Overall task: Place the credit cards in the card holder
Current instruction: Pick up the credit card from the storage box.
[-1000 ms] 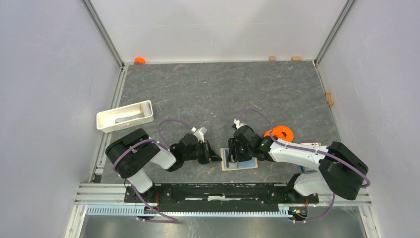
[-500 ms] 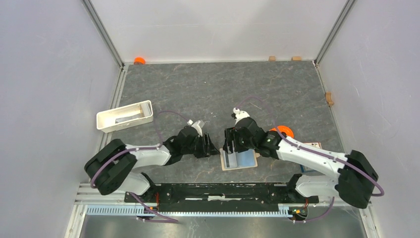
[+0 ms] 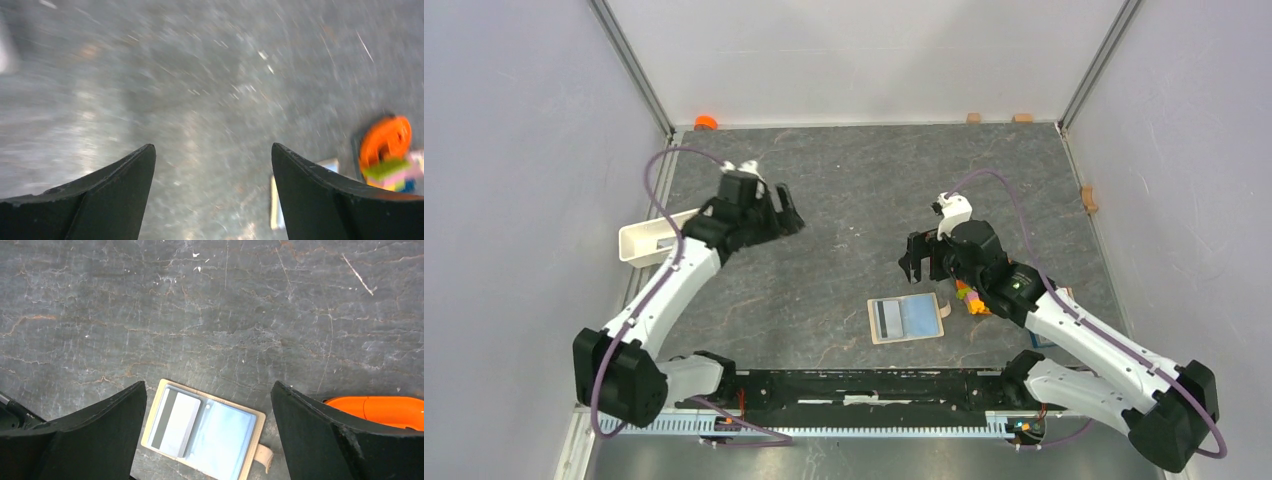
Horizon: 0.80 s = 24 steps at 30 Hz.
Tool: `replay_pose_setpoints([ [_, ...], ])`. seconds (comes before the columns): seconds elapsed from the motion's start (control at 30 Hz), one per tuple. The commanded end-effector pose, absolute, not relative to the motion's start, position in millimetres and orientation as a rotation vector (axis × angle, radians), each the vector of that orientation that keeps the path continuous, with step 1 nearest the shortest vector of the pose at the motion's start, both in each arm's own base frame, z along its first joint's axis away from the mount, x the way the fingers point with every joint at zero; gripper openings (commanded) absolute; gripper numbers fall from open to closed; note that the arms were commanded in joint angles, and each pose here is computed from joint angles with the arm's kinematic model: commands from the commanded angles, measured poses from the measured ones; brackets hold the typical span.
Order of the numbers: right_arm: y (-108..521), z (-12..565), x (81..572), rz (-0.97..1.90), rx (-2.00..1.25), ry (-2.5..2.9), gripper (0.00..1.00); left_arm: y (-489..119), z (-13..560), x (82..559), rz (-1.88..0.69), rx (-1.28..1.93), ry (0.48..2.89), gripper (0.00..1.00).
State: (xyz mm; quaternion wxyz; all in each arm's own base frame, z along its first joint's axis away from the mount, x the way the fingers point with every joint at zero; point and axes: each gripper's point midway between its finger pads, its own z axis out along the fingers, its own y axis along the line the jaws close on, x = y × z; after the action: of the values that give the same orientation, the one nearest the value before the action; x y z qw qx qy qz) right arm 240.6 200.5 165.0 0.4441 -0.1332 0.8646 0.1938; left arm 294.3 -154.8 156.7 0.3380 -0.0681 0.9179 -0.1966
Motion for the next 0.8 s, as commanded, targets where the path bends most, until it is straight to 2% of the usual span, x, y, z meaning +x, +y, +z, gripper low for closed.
replay_pose_setpoints([
  [0.0, 203, 171, 246, 0.512, -0.391, 2.070, 0.98, -76, 156, 308, -0.203, -0.227, 2.493, 0.90],
  [0.23, 218, 161, 240, 0.633, -0.437, 2.078, 0.96, -1, 150, 362, 0.013, -0.442, 2.462, 0.74],
  [0.43, 220, 157, 239, 0.654, -0.450, 2.091, 0.95, 35, 139, 389, 0.122, -0.522, 2.444, 0.72],
  [0.77, 215, 145, 235, 0.657, -0.426, 2.131, 0.94, 63, 111, 404, 0.147, -0.585, 2.489, 0.68],
])
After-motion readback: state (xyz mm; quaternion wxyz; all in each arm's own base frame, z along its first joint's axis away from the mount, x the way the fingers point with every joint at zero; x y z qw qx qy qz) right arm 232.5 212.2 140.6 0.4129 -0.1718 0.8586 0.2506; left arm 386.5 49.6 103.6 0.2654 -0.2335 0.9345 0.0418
